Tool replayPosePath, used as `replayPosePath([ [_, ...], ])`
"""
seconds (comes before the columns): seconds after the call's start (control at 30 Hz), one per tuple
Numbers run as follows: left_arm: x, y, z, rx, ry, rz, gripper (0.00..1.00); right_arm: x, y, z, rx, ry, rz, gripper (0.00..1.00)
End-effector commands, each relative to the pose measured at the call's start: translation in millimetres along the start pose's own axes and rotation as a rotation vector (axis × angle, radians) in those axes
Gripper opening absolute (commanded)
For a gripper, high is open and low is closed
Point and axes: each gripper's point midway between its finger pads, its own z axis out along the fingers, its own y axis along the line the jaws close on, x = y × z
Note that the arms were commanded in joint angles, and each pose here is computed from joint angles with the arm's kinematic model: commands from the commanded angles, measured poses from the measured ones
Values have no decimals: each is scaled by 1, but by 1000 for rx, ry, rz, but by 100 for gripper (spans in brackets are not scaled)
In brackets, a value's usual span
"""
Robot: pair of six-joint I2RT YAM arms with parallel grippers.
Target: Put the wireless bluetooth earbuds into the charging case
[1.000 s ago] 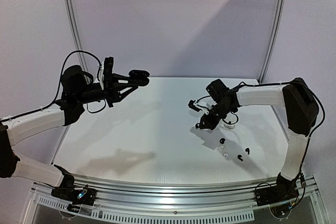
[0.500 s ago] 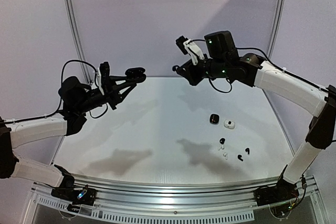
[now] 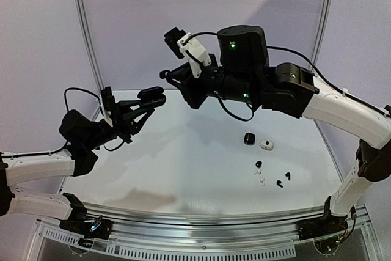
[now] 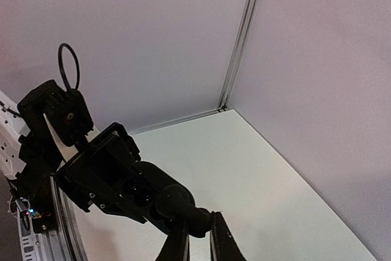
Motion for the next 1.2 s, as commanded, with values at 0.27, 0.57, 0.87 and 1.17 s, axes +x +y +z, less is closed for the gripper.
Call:
replayPosePath([
  [0.27,-24,-26,-10,57,-91,2,0,-4,36,0,55,9,-92,0],
  [0.57,-27,-30,-12,76,-80,24,0,13,48,12,43,84,-178,0],
  [0.87,-20,-25,-11,49,-50,-10,0,27,55,10,46,137,-228,0],
  [1.17,-20,-30,-10,79,-52,37,0,37,54,13,61,172,-259,0],
])
